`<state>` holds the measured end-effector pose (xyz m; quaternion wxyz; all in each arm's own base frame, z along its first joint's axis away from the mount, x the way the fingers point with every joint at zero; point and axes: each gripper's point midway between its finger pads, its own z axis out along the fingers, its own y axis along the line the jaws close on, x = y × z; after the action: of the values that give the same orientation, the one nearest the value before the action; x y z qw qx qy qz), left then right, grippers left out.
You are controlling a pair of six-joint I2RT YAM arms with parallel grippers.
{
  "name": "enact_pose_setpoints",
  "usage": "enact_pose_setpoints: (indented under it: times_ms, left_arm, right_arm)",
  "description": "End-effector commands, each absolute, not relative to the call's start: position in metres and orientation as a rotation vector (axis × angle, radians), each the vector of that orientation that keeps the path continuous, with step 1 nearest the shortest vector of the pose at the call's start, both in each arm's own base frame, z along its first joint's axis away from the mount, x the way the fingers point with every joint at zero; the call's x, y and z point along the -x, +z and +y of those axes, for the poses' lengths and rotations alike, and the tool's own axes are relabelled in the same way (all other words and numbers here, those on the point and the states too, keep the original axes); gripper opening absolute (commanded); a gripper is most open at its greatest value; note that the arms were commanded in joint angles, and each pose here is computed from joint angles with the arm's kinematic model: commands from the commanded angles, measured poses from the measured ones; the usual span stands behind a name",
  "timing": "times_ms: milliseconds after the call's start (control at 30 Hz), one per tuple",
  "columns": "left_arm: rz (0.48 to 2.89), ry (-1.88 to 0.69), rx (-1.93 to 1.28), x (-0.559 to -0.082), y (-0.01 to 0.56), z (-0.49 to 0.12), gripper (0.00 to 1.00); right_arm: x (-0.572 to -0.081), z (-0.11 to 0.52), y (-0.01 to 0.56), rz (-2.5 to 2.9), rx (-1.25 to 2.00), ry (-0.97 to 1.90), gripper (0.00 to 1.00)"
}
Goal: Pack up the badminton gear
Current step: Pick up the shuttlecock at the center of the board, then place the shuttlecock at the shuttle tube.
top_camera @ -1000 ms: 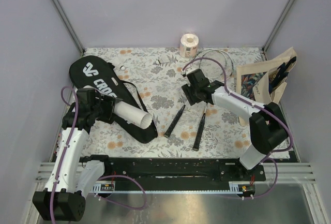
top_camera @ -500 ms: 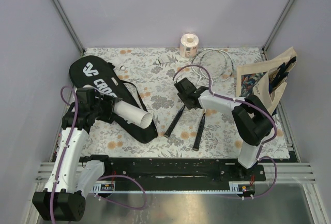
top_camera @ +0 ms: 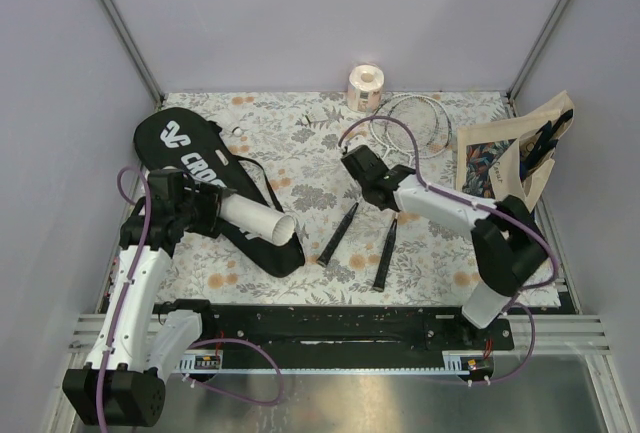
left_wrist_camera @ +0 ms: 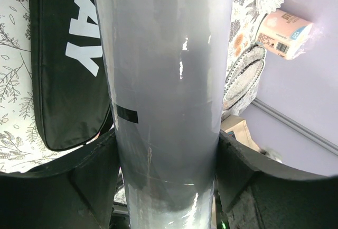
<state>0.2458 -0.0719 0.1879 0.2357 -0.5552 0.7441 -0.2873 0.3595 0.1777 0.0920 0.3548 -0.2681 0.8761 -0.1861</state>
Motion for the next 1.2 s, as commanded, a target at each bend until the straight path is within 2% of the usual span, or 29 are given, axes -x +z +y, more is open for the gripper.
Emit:
enact_pose_setpoints:
  times_ms: [0, 567, 833, 1167]
  left_arm:
    - [1.988, -0.853, 1.526, -0.258, 0.201, -0.074, 0.63]
    - [1.988, -0.884, 1.533, -0.263, 0.207, -0.078, 0.62]
    - [1.982, -0.895, 1.545, -0.26, 0.205, -0.078, 0.61]
    - [1.977, -0.888, 1.538, -0.261, 0.206, -0.077, 0.61]
  right_arm:
    - [-0.352, 0.185, 0.171, 2.137, 0.568, -0.302, 0.0]
    - [-0.209, 0.293, 0.296, 1.598, 0.705, 1.072, 0.0]
    - [-0.186, 0.33, 0.308, 1.526, 0.713, 1.226, 0.0]
    - [-0.185, 0.359, 0.294, 1.677, 0.663, 1.286, 0.0]
